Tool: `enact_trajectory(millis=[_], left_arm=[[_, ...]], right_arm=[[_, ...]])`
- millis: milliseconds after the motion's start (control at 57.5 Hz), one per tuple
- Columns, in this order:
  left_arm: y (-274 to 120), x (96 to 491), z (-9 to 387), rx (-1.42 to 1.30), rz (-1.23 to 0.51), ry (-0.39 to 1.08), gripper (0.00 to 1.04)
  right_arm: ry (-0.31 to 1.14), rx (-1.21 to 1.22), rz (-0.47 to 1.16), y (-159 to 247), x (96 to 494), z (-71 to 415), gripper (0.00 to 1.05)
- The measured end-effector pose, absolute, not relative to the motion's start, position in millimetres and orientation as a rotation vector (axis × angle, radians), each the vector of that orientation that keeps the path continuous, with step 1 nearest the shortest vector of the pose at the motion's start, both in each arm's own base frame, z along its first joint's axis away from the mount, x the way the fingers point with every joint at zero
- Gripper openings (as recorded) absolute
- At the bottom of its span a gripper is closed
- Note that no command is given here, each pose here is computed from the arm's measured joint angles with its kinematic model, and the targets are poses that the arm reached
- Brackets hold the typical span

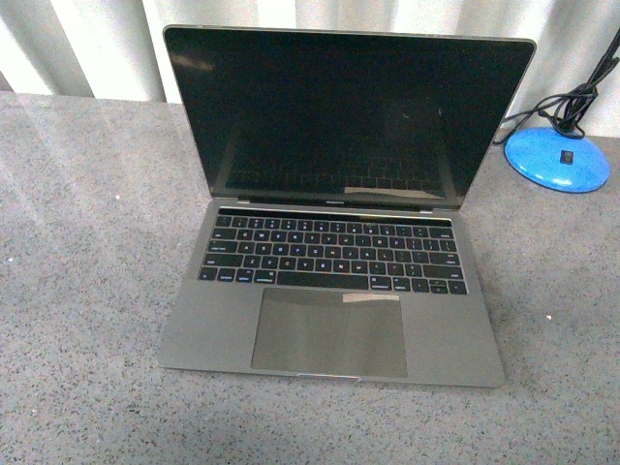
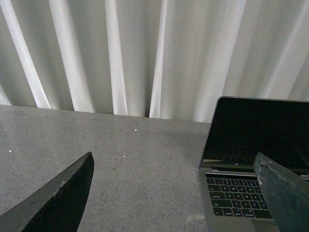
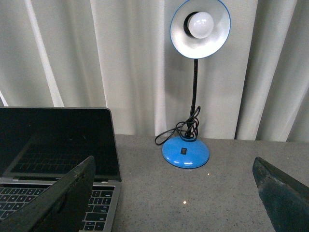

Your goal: Close laptop

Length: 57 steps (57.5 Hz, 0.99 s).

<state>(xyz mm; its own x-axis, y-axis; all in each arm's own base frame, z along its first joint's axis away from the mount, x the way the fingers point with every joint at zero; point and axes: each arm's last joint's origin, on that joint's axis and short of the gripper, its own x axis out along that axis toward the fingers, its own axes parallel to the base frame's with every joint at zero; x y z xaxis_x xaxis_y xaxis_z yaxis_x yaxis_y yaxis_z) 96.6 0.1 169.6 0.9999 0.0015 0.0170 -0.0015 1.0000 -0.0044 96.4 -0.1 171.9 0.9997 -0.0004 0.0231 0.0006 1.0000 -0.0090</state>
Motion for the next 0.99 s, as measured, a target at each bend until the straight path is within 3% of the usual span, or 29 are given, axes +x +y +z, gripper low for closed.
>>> enact_trajectory(millis=[992], left_arm=[[0.1,96.6,169.6,-0.004,0.002,-0.017,0.98]], right_arm=[[-0.023,-0.009,0.0,-0.1,96.4,171.9,0.95]])
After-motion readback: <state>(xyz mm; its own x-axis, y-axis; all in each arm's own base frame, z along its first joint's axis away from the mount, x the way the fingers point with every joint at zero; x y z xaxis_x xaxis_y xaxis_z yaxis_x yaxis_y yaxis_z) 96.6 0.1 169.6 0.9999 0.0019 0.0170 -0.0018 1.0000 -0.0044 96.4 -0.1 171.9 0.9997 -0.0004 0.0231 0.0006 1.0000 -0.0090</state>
